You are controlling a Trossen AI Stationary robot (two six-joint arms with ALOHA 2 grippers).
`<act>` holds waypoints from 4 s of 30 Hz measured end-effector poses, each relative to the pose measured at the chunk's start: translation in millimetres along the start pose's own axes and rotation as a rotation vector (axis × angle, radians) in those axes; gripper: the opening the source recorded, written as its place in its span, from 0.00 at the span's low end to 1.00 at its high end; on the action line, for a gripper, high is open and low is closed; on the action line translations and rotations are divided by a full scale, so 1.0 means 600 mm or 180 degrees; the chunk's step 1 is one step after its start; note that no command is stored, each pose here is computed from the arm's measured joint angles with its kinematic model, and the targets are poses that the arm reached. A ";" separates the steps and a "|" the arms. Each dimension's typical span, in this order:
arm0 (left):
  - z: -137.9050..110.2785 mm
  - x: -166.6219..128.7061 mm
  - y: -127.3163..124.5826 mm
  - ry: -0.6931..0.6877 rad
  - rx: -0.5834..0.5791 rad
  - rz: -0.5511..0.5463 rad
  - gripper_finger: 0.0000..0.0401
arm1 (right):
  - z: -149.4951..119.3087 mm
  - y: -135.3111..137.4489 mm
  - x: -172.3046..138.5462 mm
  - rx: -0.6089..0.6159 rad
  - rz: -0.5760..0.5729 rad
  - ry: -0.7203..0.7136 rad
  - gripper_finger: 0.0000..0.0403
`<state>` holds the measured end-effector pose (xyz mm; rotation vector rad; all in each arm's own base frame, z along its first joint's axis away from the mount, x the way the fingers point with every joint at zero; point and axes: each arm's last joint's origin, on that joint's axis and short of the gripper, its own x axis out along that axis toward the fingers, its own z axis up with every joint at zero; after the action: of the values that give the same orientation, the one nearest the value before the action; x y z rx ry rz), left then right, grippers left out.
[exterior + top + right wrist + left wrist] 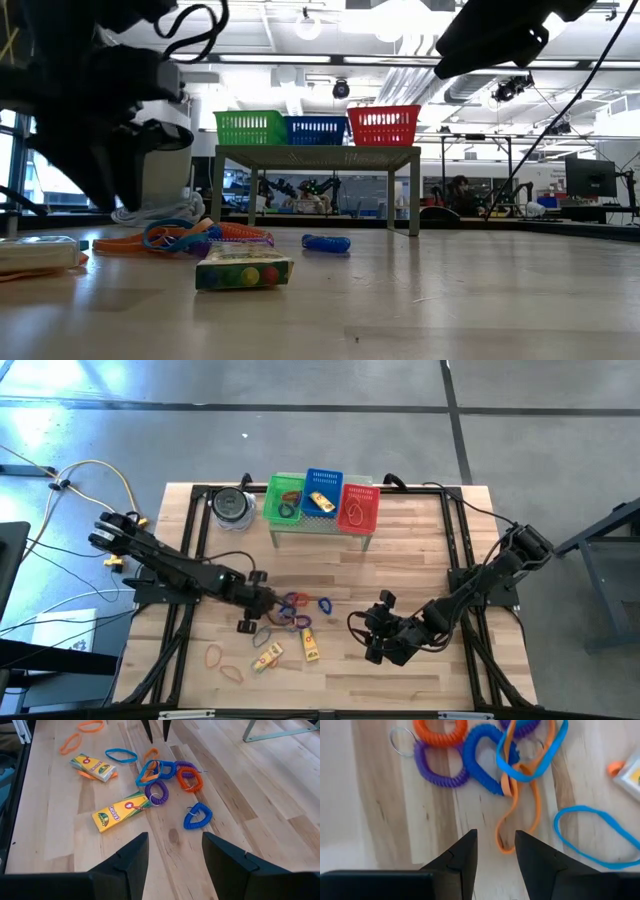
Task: Pick & Place Office Desk Supplies
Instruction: Put the orange rubber band into the red bin on the shelf
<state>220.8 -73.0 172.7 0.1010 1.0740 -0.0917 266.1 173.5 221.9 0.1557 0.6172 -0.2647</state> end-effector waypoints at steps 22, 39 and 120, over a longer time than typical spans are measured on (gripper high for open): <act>0.004 0.023 -0.008 -0.0142 0.0001 -0.0058 0.31 | 0.001 0.001 0.000 0.0036 0.0013 -0.0015 0.43; -0.002 0.070 -0.014 0.0116 0.0043 -0.0002 0.31 | 0.003 0.002 0.000 0.0047 0.0035 -0.0043 0.43; 0.124 -0.043 -0.104 -0.2411 0.0496 0.1585 0.00 | 0.043 0.008 0.056 0.0189 -0.0008 -0.0772 0.68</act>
<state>265.8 -143.7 228.6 0.4342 0.2633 0.2247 307.8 165.9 223.1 0.1771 0.3690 -0.2994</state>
